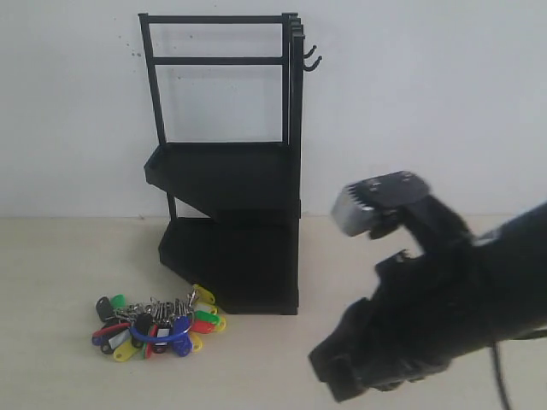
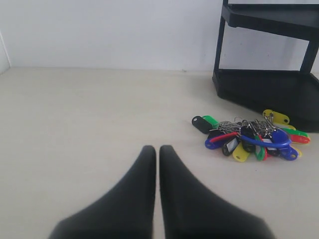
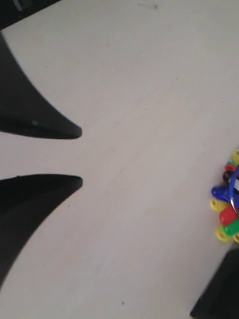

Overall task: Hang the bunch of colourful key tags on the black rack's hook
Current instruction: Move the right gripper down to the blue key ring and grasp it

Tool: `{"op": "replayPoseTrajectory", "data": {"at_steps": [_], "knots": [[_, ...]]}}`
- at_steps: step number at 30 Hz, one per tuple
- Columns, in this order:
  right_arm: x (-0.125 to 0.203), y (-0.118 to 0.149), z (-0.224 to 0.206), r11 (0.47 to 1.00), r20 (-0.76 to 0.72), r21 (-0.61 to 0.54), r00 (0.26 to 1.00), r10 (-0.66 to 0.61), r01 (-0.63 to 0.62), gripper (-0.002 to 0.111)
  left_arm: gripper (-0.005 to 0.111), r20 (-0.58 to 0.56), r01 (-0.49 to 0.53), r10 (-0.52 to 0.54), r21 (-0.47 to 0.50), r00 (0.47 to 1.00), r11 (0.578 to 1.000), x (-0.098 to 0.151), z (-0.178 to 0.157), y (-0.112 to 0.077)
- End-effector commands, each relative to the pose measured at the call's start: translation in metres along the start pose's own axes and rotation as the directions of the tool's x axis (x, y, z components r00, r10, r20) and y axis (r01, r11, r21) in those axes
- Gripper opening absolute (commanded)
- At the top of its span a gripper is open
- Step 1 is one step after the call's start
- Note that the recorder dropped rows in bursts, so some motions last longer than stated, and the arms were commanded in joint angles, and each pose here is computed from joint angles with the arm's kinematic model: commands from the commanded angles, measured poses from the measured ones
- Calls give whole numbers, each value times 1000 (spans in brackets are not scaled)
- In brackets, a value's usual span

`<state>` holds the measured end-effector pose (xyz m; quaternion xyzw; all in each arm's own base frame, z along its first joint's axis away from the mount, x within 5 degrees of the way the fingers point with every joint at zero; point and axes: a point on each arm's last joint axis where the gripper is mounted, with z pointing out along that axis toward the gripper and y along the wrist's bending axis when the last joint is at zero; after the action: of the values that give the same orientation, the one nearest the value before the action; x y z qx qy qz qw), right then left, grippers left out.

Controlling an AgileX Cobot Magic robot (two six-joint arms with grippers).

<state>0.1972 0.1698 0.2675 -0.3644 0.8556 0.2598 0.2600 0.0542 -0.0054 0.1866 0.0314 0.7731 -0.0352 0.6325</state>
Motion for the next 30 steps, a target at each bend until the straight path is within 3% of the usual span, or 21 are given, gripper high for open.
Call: {"op": "replayPoseTrajectory", "data": {"at_steps": [1, 8, 16, 26, 30], "knots": [[-26, -6, 55, 998, -81, -35, 995, -52, 49, 31, 4, 1, 3, -3, -1, 1000, 1000, -1, 0, 0], [-65, -9, 122, 967, -73, -63, 965, -253, 248, 31, 4, 1, 3, -3, -1, 1000, 1000, -1, 0, 0], [-95, -18, 179, 965, -69, -90, 965, -254, 247, 31, 4, 1, 3, -3, -1, 1000, 1000, -1, 0, 0], [-110, -14, 228, 914, -37, -99, 916, -399, 394, 31, 4, 1, 3, -3, -1, 1000, 1000, -1, 0, 0], [-105, -11, 242, 863, -36, -96, 865, -500, 495, 31, 4, 1, 3, -3, -1, 1000, 1000, -1, 0, 0]]}}
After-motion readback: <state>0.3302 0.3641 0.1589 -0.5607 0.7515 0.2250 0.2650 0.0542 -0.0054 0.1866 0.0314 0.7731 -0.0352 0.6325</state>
